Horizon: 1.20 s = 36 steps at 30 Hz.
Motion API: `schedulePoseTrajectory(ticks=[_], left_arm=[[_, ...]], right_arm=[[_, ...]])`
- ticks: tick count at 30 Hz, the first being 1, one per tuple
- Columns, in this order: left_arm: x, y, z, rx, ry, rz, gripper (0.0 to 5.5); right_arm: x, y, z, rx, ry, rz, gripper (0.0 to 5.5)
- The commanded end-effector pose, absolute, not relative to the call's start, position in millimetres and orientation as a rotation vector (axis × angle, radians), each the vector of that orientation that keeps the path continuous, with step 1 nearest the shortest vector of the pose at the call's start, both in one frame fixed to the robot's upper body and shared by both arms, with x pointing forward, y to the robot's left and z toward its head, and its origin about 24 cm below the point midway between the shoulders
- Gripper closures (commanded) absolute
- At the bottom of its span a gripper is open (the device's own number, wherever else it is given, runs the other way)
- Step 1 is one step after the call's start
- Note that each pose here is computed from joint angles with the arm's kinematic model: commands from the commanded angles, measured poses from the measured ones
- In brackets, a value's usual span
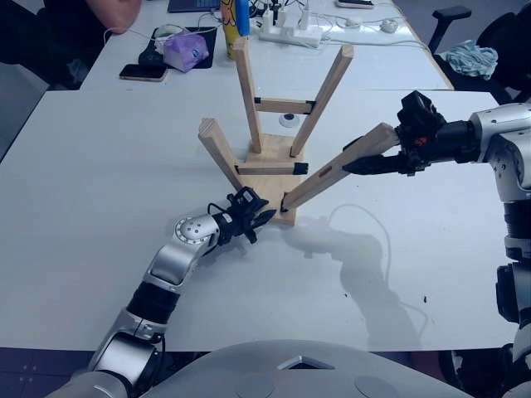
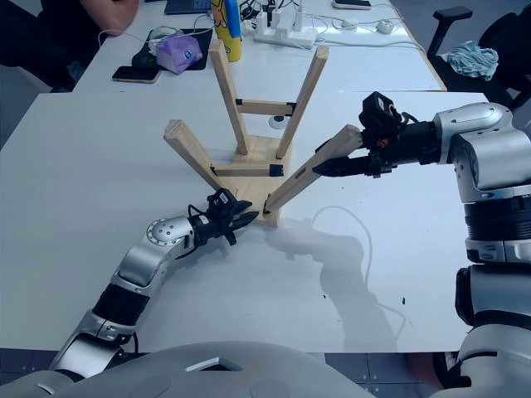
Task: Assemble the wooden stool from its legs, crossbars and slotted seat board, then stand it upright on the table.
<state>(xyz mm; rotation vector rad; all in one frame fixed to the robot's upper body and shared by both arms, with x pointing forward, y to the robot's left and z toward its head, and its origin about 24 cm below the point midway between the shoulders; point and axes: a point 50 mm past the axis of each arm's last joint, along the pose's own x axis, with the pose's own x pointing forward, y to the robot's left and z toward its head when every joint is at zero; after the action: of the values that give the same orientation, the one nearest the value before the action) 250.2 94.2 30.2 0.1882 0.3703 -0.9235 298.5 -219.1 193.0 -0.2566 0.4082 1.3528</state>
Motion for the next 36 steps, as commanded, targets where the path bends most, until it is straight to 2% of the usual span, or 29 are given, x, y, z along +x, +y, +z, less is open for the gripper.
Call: schedulePoseTrajectory(ticks=[1,8,17,22,29,36], left_arm=[[232,108,-6,0.191,0.588,-0.88,4.07],[232,105,-7,0.186,0.583,-0.875,4.07],[231,103,-7,0.169,0.577,-0.855,4.07],[230,103,-9,0.162,0.579,-0.848,4.07],[232,101,-10,0.153,0.575,-0.838,4.07],[233,97,-10,0.144,0.571,-0.839,4.07]], right_arm=[[305,-224,185,-0.317,0.447,1.259,3.42],[308,-223,187,-0.381,0.477,1.243,3.43],[294,-184,187,-0.424,0.559,1.295,3.44],[297,-176,176,-0.391,0.592,1.271,3.44],[298,-152,171,-0.375,0.591,1.354,3.44],[302,-146,172,-0.405,0.565,1.368,3.44]])
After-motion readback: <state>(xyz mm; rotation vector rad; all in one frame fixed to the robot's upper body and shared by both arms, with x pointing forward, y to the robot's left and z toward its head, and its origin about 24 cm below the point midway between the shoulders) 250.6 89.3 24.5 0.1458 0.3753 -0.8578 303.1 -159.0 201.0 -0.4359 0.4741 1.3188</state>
